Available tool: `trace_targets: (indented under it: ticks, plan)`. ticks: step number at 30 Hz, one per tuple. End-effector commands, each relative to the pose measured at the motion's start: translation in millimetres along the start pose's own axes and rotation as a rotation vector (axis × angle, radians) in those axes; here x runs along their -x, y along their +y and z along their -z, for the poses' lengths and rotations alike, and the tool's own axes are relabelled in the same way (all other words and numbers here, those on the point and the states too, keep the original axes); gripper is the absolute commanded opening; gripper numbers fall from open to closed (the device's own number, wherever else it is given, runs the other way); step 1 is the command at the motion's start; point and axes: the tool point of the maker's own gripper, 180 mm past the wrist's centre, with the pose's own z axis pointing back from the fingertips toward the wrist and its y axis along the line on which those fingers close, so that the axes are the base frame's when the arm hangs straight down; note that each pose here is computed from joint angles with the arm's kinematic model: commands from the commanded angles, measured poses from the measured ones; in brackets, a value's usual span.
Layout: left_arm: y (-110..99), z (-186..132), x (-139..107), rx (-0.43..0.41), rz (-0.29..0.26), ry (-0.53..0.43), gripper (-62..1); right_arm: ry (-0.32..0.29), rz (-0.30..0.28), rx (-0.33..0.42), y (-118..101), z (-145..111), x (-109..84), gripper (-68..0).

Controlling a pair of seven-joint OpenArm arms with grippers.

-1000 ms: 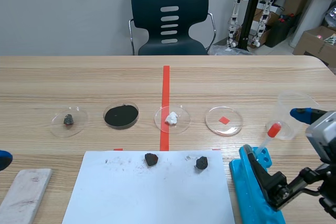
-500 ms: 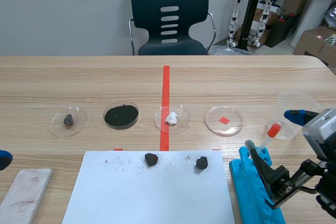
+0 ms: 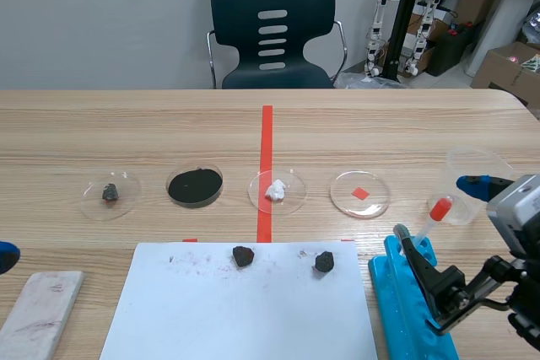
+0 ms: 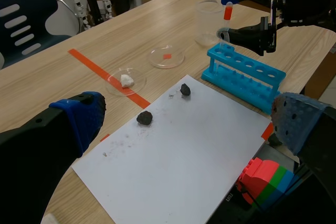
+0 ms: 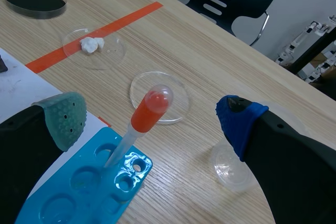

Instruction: Pick up the dropper by the top with the right hand

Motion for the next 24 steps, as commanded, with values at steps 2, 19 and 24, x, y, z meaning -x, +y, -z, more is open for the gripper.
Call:
trace_targets:
  ticks: [2, 19, 24]
  plan:
    - [-0.6, 2.8, -9.1, 0.002, -0.008, -0.041, 1.4, -0.042, -0.002, 0.013, -4.8, 4.0, -11.0, -20.2]
    - [-0.6, 2.8, -9.1, 0.002, -0.008, -0.041, 1.4, -0.039, 0.035, -0.033, 15.8, -1.7, -8.8, -20.5]
    - [-0.6, 2.8, -9.1, 0.002, -0.008, -0.041, 1.4, -0.040, 0.035, -0.033, 15.8, -1.6, -8.9, -20.6]
